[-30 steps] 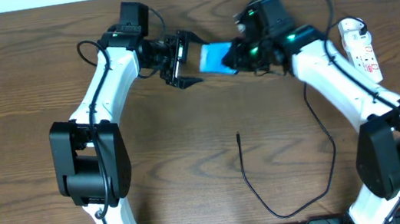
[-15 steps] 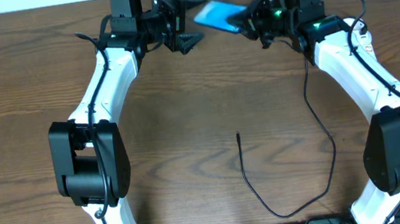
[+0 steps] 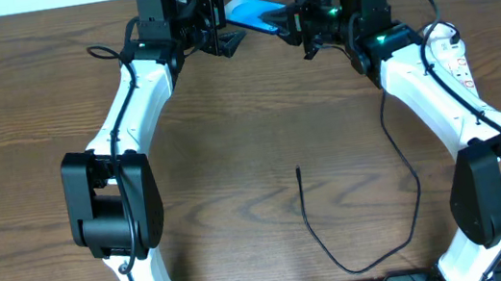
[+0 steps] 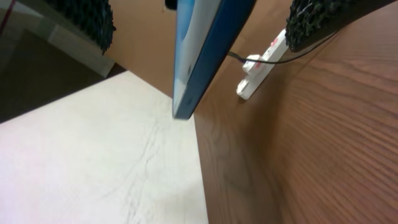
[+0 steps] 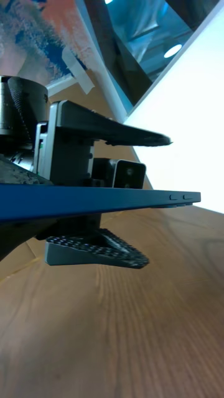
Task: Plug charger to phone and switch on socket
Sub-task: 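Move the phone with both grippers toward the back of the table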
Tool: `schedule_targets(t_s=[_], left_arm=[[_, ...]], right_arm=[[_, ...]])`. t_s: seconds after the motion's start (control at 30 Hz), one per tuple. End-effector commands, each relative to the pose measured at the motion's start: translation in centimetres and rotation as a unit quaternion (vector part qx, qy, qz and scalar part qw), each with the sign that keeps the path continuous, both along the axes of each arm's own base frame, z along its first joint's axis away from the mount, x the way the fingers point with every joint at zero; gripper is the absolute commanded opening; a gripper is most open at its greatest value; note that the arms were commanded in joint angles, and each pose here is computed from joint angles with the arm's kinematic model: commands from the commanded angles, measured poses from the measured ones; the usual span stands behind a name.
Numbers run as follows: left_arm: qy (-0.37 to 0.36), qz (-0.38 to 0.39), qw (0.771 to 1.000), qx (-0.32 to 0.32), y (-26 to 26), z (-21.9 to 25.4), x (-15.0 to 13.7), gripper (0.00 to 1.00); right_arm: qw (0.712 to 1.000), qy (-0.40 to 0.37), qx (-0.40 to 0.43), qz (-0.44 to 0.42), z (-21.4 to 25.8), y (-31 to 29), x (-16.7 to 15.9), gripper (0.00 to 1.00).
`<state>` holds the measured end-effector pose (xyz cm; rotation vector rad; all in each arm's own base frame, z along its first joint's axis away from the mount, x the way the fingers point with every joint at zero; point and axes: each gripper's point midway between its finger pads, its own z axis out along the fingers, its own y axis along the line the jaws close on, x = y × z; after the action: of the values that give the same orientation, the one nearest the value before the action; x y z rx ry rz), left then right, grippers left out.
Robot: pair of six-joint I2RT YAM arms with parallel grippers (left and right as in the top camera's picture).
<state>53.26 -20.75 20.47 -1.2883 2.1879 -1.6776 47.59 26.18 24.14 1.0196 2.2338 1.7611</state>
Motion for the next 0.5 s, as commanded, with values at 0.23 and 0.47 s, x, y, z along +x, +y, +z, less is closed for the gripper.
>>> schedule_targets(t_s=[0.23,0.47], left_arm=[[-0.002,0.025,1.000,-0.007,0.6,1.5,0.3,0.52],[-0.002,0.025,1.000,-0.007,0.6,1.5,0.3,0.47]], right_arm=[[0.999,0.015,0.033,0.011,1.9,1.0,-0.6,0.01],[0.998,0.036,0.046,0.021,2.0,1.9,-1.3,0.01]])
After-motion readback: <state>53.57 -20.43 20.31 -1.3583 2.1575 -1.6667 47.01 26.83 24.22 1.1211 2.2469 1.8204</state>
